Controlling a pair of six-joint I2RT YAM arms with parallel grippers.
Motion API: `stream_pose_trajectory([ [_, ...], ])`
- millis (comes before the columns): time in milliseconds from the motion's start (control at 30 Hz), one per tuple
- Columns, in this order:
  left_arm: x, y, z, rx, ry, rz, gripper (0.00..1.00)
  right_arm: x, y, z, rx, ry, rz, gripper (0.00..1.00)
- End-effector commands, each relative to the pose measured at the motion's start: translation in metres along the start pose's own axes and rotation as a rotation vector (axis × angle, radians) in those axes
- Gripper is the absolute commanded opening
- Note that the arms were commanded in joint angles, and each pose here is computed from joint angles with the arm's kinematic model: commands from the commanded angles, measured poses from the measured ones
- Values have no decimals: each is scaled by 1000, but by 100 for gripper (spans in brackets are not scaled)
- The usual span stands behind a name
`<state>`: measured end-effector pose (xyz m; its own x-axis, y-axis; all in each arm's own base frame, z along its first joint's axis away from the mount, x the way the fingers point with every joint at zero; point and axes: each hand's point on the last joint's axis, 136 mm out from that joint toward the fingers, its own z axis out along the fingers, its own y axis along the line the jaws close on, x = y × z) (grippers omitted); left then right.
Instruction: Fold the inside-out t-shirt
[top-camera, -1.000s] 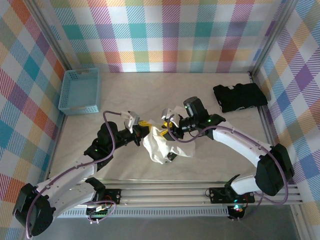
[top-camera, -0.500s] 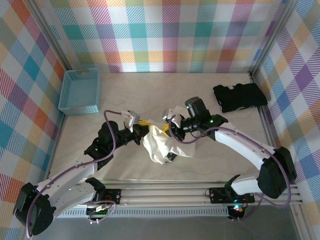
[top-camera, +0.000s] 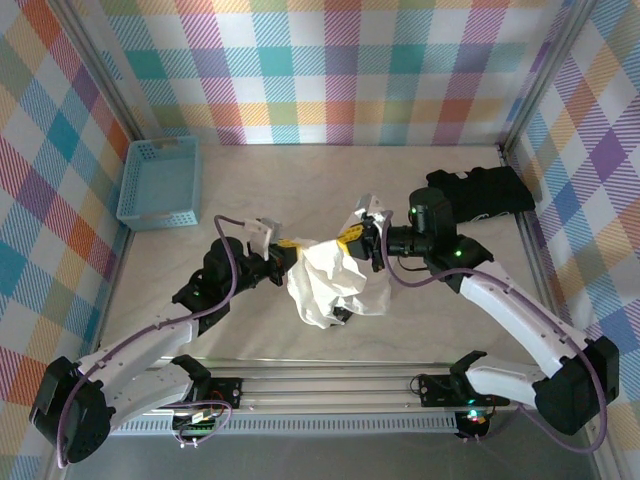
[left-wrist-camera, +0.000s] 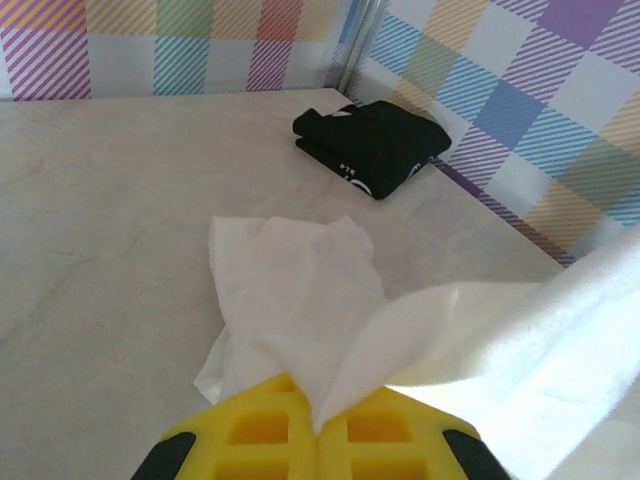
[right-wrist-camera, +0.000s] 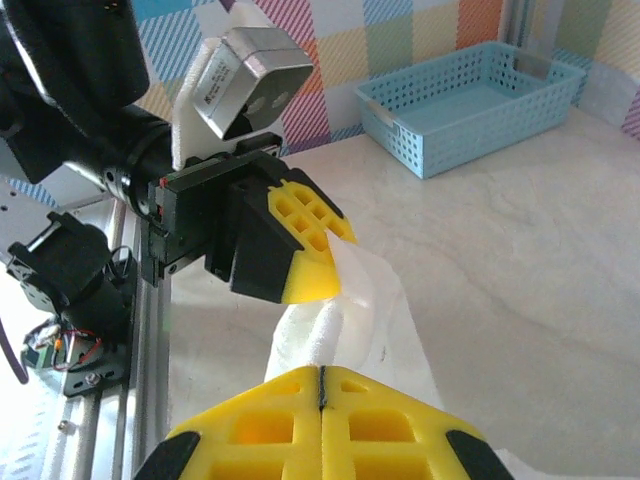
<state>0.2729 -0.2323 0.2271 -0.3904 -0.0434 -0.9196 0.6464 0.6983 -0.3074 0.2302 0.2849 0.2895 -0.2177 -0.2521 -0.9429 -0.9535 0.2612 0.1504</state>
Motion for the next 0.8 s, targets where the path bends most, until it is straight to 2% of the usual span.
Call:
stream_pose_trajectory([
  [0,-10,4,2,-32,12,-7,10,-9,-6,6,-4,-28,112,0],
  [100,-6,13,1,-95,65,-24,41,-9,-12,14,-14,-30,186,0],
  [133,-6,15,-2,-113,72,-29,47,-9,-15,16,-9,-31,206,0],
  [233,-11,14,-17,-175,51,-35,60,-13,-22,21,-1,-46,279,0],
  [333,-12,-9,-26,-116,45,-4,68,-17,-24,26,-16,-52,352,0],
  [467,-4,-45,-20,18,89,52,66,-18,-29,31,-17,-60,412,0],
  [767,6,-62,21,102,167,48,49,-18,-31,33,-20,-62,440,0],
])
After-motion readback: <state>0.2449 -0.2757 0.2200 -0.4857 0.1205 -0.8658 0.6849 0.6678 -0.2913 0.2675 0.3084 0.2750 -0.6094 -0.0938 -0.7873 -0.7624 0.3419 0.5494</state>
